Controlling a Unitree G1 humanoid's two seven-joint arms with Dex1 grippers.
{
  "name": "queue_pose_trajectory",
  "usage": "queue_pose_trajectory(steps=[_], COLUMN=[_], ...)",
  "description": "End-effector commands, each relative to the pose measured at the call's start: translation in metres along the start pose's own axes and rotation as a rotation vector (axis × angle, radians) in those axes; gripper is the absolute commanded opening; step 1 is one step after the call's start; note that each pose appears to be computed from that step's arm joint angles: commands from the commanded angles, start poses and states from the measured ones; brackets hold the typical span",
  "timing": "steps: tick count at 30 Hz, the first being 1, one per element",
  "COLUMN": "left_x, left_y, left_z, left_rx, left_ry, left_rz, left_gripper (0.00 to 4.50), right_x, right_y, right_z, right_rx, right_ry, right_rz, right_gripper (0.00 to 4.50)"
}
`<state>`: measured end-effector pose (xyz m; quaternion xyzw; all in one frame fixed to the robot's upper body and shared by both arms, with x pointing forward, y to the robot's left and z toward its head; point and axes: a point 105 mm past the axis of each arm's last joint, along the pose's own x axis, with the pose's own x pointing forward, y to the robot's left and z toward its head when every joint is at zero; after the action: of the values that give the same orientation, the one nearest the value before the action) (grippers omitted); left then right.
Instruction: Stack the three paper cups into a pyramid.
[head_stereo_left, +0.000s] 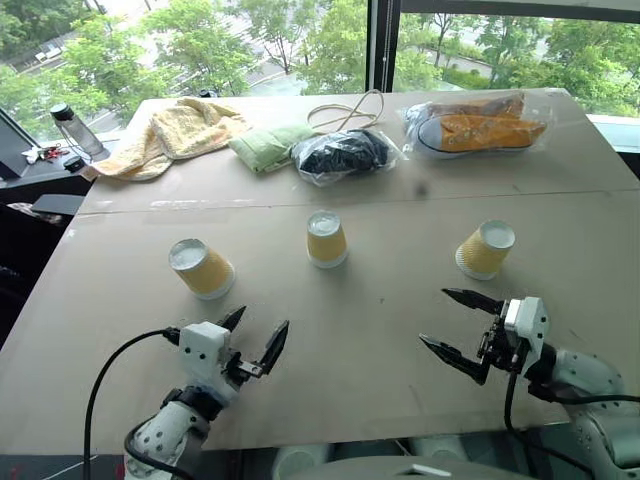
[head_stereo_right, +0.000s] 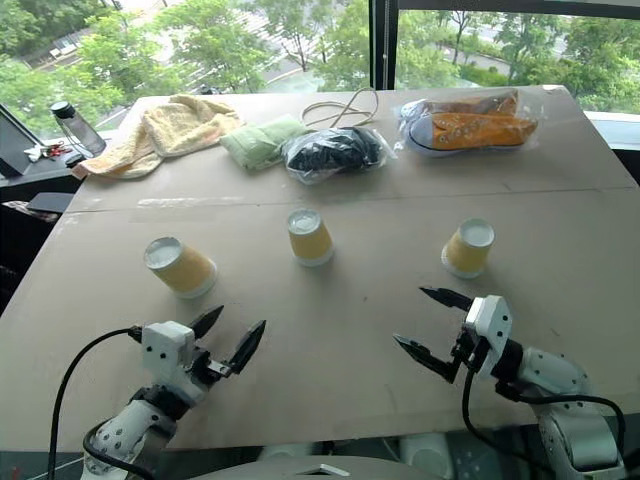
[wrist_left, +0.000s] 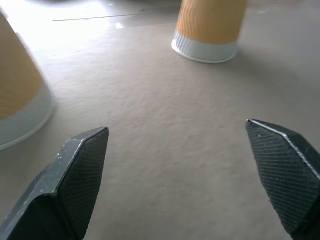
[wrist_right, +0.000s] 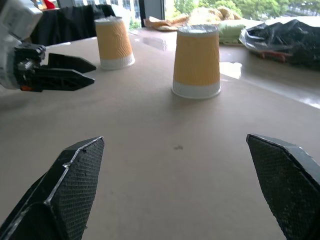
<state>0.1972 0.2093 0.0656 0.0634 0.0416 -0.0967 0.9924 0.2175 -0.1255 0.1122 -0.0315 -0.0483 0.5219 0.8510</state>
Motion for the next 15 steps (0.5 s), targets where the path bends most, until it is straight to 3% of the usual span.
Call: queue_pose_trajectory(steps=[1, 6, 15], left_x=[-0.015, -0.023, 0.017], left_y=[0.028, 0.051, 0.062], left_z=[0.019, 0.034, 0.045], left_rx=[0.11, 0.167, 0.123], left_ry=[-0.068, -0.134, -0.228], left_rz=[0.246, 0.442, 0.33], left_gripper=[4.47, 4.47, 4.47], right_x=[0.006, 0.012, 0.022], right_y=[0.005, 0.002, 0.003], right_z=[0.02, 0.028, 0.03], right_rx=[0.004, 0.003, 0.006], right_ry=[-0.084, -0.114, -0.138], right_rz=[0.092, 0.154, 0.181], right_gripper=[4.5, 4.5, 4.5])
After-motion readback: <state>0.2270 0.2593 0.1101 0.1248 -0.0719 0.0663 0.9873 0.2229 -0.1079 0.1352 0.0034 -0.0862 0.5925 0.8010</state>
